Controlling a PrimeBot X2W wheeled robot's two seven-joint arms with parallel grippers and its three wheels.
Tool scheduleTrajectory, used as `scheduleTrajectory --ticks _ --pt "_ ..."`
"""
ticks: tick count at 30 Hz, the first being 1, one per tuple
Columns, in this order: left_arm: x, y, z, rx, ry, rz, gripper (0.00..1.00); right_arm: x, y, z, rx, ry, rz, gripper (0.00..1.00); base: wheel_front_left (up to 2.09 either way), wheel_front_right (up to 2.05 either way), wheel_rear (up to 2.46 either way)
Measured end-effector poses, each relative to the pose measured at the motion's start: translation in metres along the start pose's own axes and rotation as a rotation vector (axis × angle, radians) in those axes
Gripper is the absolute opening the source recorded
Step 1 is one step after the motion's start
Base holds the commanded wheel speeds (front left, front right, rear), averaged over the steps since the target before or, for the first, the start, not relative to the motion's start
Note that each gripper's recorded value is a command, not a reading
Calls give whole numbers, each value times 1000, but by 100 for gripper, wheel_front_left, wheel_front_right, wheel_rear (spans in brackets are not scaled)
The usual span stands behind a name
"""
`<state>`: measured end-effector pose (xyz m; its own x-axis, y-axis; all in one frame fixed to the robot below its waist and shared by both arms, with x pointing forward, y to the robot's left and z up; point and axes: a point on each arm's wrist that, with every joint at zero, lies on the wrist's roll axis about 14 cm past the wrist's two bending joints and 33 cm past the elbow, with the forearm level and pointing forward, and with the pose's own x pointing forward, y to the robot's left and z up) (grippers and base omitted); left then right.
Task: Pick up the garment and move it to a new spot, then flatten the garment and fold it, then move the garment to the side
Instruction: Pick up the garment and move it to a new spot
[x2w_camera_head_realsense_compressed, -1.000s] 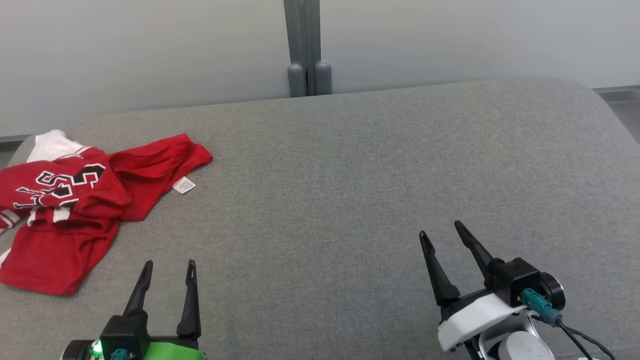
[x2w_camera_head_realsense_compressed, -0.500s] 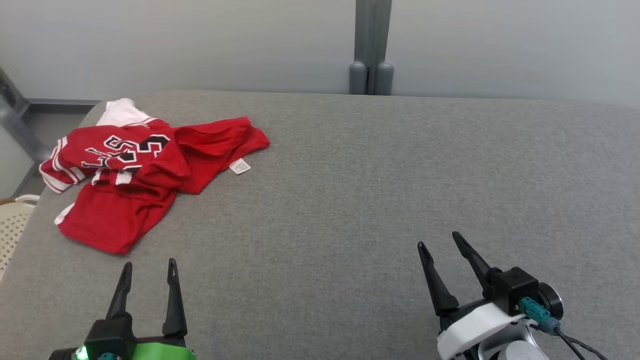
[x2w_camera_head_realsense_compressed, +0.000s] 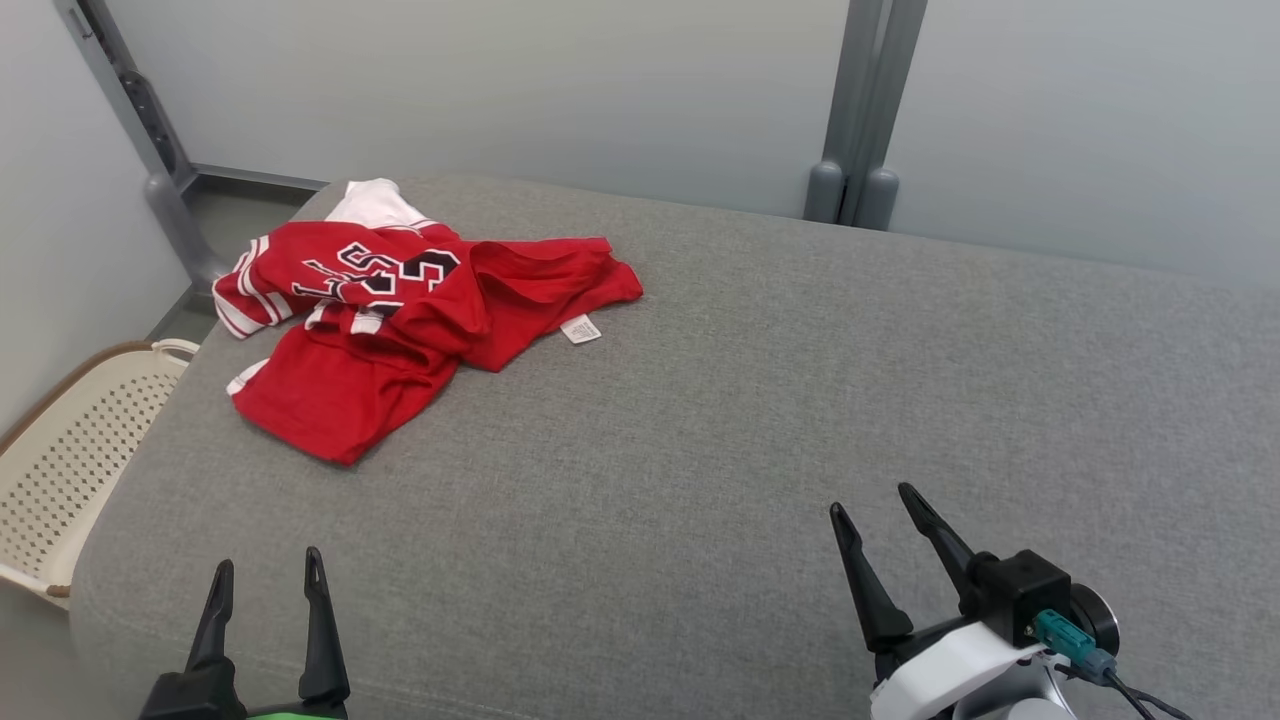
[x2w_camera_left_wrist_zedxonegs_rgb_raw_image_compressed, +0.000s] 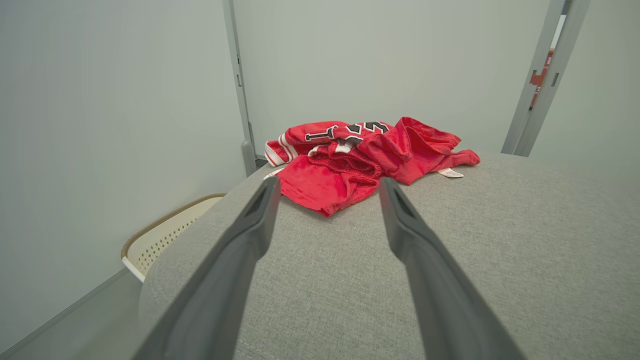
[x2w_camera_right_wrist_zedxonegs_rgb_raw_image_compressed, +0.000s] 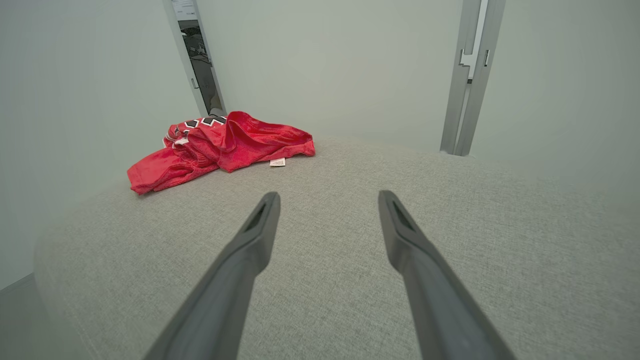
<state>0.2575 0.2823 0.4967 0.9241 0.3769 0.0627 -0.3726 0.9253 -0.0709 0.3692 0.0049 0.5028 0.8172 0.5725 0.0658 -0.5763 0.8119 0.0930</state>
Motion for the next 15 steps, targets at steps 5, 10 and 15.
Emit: scheduleTrajectory --ticks 5,10,15 --pt "-11 14 3 -12 -11 46 100 3 10 3 -1 -5 30 100 0 0 0" --pt "-20 27 4 -15 -17 83 100 4 19 2 3 -1 56 100 0 0 0" --pt "-22 32 5 -20 -20 104 100 6 23 0 5 3 68 100 0 0 0"
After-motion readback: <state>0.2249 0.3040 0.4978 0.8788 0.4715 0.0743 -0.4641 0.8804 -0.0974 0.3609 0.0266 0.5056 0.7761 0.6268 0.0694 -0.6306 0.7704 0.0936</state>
